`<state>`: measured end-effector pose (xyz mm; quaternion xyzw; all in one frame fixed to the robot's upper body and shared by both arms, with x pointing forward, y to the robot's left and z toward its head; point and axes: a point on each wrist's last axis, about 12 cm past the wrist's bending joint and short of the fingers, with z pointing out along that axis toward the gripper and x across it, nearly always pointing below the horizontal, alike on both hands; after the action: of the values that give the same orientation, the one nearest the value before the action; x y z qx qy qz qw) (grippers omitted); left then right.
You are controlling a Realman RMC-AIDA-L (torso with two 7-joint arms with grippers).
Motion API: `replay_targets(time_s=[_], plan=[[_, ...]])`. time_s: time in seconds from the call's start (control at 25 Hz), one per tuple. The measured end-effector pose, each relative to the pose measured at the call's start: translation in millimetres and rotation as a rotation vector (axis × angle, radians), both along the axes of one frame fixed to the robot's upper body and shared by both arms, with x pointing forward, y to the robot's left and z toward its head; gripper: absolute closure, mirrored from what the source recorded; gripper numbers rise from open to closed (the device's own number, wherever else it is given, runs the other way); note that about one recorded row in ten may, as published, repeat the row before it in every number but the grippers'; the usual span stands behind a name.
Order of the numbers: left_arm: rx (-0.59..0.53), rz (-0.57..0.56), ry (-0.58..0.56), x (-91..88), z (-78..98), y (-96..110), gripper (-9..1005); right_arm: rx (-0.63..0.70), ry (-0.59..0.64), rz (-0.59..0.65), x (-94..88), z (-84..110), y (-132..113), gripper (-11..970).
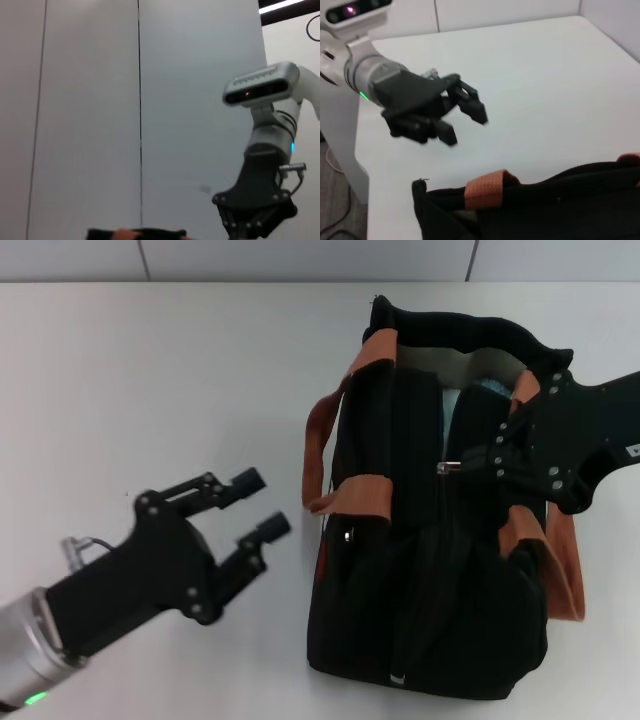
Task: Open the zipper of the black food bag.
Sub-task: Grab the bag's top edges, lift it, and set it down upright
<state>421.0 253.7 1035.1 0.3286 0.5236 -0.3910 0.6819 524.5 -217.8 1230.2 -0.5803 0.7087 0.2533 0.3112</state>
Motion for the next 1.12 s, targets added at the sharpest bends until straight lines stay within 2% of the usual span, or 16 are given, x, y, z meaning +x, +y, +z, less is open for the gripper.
replay_targets(time_s=[0.2, 0.4, 0.52, 0.76, 0.92, 1.12], plan=[[0.003, -0.023, 0.037, -8.1, -5.1, -2.7, 547, -0.006, 0.035, -0.001, -3.4, 3.9, -1.4, 960], [-0.035, -0.019, 0.046, -23.1, -3.6, 8.5, 403, 0.011, 0.051, -0.045, -1.0, 4.6, -8.8, 960], [-0.044, -0.057, 0.063, -31.0, -2.4, 12.7, 316, 0.031, 0.056, -0.062, 5.3, 4.5, -9.1, 961], [-0.027, -0.099, 0.134, -33.8, -10.7, 0.5, 268, 0.043, 0.068, -0.049, 11.7, 4.6, -3.0, 960], [0.006, -0.059, 0.164, -24.1, -19.7, -17.9, 269, 0.044, 0.074, -0.032, 12.4, 5.0, 0.8, 960], [0.055, -0.049, 0.144, -9.5, -21.0, -31.2, 271, 0.033, 0.082, -0.009, 10.2, 6.4, 4.1, 961]])
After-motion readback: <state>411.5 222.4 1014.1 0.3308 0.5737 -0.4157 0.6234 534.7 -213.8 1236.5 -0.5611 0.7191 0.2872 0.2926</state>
